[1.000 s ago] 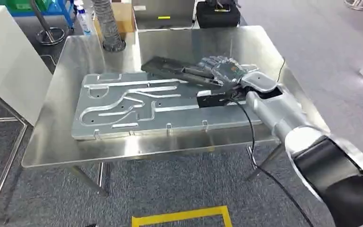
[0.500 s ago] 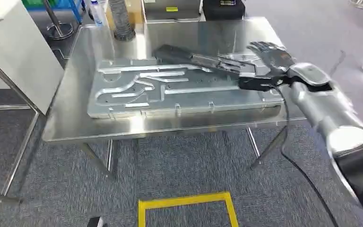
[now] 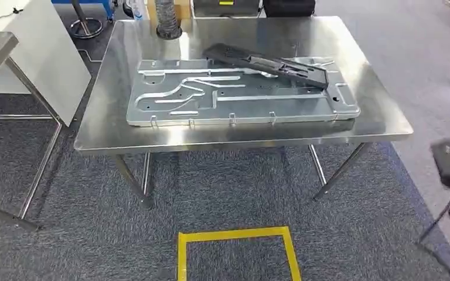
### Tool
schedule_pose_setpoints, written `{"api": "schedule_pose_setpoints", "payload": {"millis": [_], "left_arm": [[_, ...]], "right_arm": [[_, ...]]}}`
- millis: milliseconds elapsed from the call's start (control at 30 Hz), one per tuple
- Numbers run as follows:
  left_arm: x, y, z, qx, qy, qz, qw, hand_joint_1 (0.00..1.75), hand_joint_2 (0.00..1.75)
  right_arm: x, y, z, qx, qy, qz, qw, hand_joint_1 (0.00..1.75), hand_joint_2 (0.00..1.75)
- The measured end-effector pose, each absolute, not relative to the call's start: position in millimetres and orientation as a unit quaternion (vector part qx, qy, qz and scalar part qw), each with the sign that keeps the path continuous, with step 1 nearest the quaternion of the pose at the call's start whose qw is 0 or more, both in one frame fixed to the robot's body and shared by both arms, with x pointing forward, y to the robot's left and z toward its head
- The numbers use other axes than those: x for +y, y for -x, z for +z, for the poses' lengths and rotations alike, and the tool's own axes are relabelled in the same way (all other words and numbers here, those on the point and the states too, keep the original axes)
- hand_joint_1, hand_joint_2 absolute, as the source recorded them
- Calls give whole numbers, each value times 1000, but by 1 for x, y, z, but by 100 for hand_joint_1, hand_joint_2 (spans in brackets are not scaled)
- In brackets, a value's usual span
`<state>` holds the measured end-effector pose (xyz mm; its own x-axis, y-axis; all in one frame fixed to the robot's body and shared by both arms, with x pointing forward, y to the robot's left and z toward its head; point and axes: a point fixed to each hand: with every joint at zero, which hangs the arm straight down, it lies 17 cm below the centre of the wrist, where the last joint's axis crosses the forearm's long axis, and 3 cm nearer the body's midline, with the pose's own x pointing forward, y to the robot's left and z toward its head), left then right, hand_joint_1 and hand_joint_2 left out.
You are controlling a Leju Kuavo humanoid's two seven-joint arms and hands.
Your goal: Take the parts from the cabinet and place them on the table.
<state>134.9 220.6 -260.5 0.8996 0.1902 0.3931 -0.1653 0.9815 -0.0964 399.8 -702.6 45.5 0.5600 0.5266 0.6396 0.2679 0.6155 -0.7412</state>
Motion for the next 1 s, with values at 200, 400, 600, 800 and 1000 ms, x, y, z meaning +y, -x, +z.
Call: {"api": "schedule_pose_setpoints", "payload": {"millis": [200, 400, 600, 800, 1000], "left_arm": [[214, -127, -262, -193, 32, 93, 976, 0, 0], [215, -149, -258, -209, 29, 82, 974, 0, 0], [213, -152, -257, -211, 31, 72, 974, 0, 0], [211, -145, -259, -199, 31, 59, 978, 0, 0], [211, -149, -258, -196, 31, 50, 979, 0, 0]], "right_arm": [[-539, -224, -194, -267, 230, -103, 930, 0, 0], [-347, -144, -264, -167, 113, -249, 947, 0, 0], [-283, -151, -261, -209, 56, -209, 954, 0, 0], [-276, -168, -256, -232, 39, -196, 952, 0, 0], [-265, -166, -257, -218, 29, -201, 955, 0, 0]]}}
